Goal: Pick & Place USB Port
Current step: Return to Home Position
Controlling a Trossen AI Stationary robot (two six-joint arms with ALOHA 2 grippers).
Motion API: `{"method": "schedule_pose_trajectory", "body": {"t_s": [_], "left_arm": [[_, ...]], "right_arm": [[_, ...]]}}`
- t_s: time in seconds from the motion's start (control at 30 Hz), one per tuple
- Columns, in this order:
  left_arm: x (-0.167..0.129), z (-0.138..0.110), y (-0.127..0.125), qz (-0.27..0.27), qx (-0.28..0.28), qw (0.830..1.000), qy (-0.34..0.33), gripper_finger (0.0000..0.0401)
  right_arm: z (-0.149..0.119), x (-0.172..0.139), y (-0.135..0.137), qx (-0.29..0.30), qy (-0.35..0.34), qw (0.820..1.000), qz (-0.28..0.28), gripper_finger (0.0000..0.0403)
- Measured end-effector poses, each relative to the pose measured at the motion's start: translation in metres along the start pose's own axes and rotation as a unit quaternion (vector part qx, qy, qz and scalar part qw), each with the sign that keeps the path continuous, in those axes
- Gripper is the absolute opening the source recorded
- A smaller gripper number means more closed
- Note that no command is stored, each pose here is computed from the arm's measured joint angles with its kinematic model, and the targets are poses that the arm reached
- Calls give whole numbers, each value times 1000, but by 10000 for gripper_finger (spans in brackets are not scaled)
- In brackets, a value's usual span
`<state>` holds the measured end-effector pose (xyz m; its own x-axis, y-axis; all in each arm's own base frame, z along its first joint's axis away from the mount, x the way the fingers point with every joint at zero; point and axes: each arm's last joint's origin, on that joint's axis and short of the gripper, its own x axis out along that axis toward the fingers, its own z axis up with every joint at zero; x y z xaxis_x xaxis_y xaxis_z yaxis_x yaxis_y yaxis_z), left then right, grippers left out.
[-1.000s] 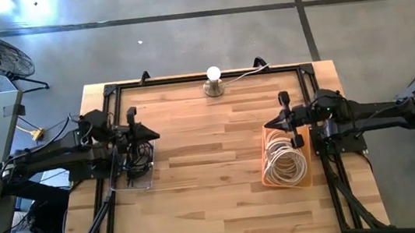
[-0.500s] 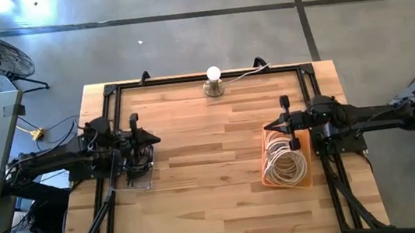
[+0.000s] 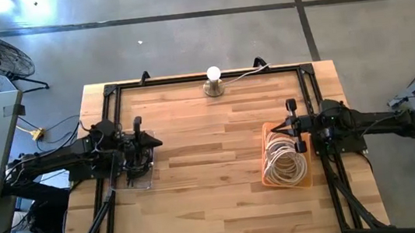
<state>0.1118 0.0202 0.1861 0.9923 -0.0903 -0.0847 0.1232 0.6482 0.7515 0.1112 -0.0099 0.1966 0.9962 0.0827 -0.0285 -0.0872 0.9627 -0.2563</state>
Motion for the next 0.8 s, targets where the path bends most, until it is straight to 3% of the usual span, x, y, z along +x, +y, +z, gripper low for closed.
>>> {"method": "schedule_pose_trajectory", "body": {"t_s": [0.5,0.67,0.8], "left_arm": [[0,-2,0,12,6,1000,22,0],[0,-2,1,26,-25,999,35,0],[-1,-5,4,77,-84,990,80,0]], "right_arm": [[-25,-5,5,6,-15,998,-54,0],[-26,-5,3,3,-8,996,-86,0],[-27,-6,1,19,4,992,-126,0]]}}
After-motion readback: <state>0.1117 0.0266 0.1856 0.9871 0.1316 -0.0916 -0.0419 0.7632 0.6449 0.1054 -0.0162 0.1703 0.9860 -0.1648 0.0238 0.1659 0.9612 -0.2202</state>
